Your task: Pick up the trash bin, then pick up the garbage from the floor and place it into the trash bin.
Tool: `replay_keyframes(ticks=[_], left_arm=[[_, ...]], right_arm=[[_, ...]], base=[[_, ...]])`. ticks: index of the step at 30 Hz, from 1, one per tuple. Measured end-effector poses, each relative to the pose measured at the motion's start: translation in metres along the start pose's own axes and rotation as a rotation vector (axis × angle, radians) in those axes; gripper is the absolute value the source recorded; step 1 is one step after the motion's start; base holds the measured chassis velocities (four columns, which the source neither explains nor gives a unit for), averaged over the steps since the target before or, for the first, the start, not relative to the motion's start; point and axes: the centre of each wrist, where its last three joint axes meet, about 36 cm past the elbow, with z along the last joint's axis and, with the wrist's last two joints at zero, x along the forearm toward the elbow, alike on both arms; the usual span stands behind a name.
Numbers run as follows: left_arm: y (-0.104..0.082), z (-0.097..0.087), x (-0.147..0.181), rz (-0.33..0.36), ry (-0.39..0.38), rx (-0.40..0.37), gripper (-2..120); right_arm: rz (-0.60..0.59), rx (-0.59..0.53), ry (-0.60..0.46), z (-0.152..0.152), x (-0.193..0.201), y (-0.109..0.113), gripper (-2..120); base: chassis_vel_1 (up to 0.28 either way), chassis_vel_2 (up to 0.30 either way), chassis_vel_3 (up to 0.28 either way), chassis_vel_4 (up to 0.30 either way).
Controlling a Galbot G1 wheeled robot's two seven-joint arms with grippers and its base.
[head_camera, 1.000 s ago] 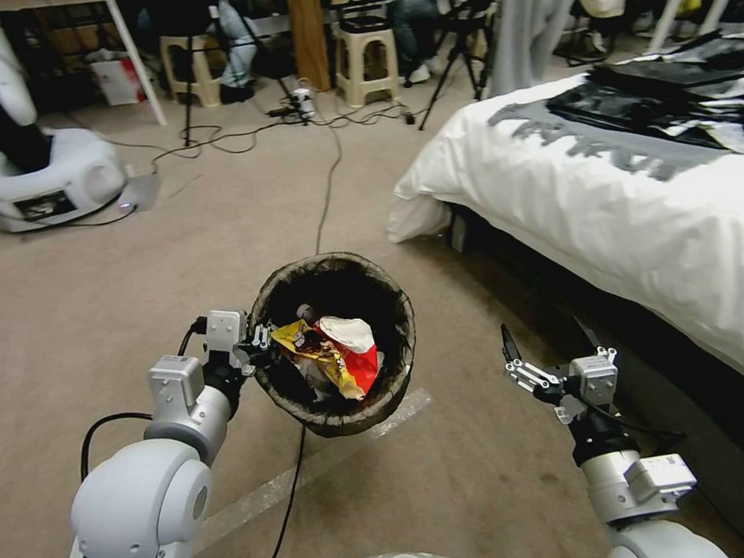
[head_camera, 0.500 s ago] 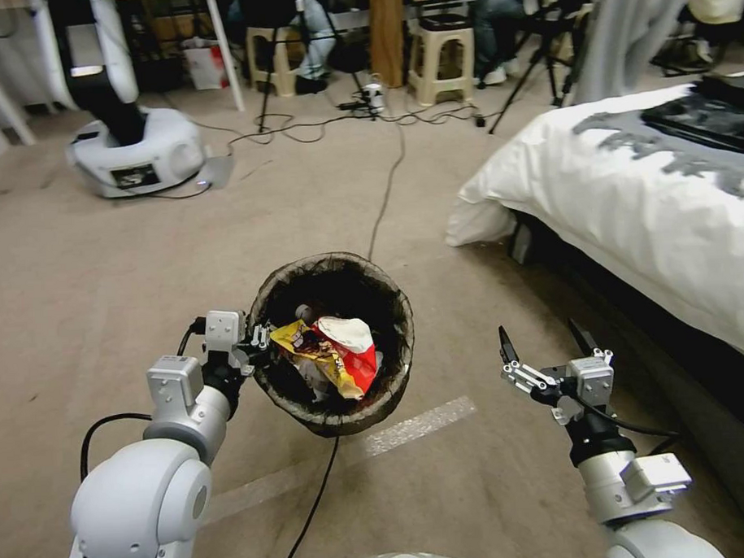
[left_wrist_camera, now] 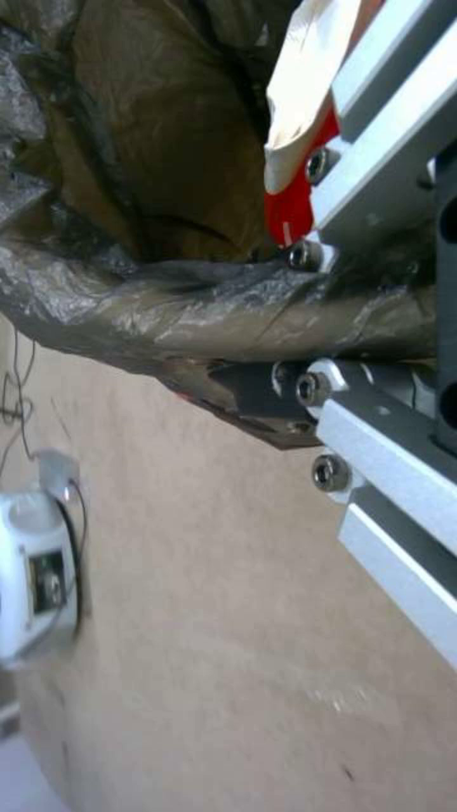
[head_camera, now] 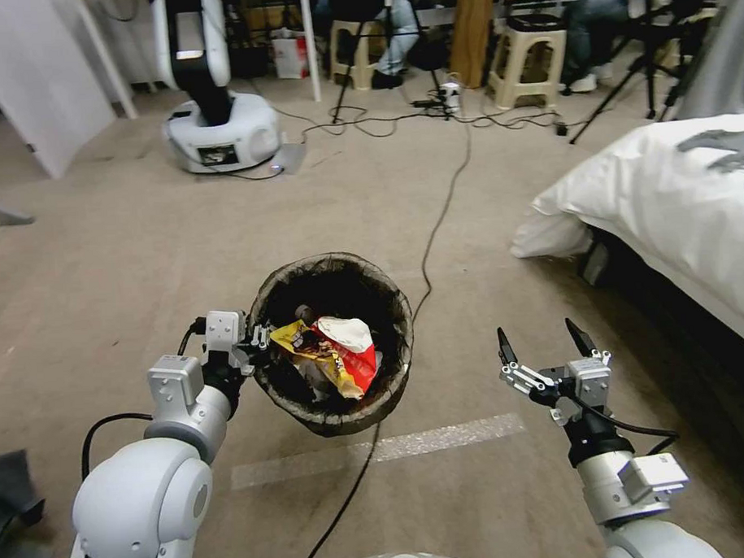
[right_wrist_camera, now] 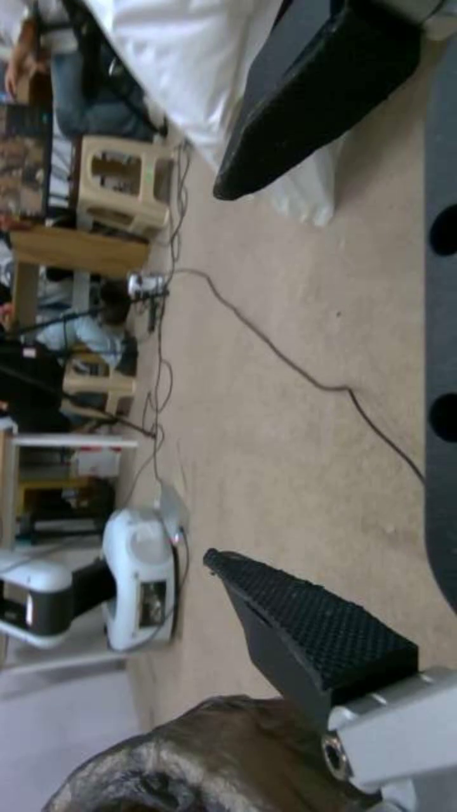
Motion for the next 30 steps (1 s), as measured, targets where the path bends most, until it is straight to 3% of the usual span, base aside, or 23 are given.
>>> replay_keyframes(ticks=[17,22,30], left_arm=[[0.000,0.011,-0.010,-0.012,0.001,-0.009,2],[-0.001,0.017,-0.016,-0.001,0.024,-0.006,2],[0.003,0.045,-0.029,-0.016,0.132,0.001,1]], right_arm=[[0.008,-0.003,0.001,0.000,0.000,0.000,100],[0.014,-0.004,0.002,0.000,0.000,-0.001,100],[0.024,-0.012,0.002,0.001,-0.001,0.001,100]], base=[[0.084,0.085,0.075,0.072],[0.000,0.000,0.000,0.000],[0.000,0.000,0.000,0.000]])
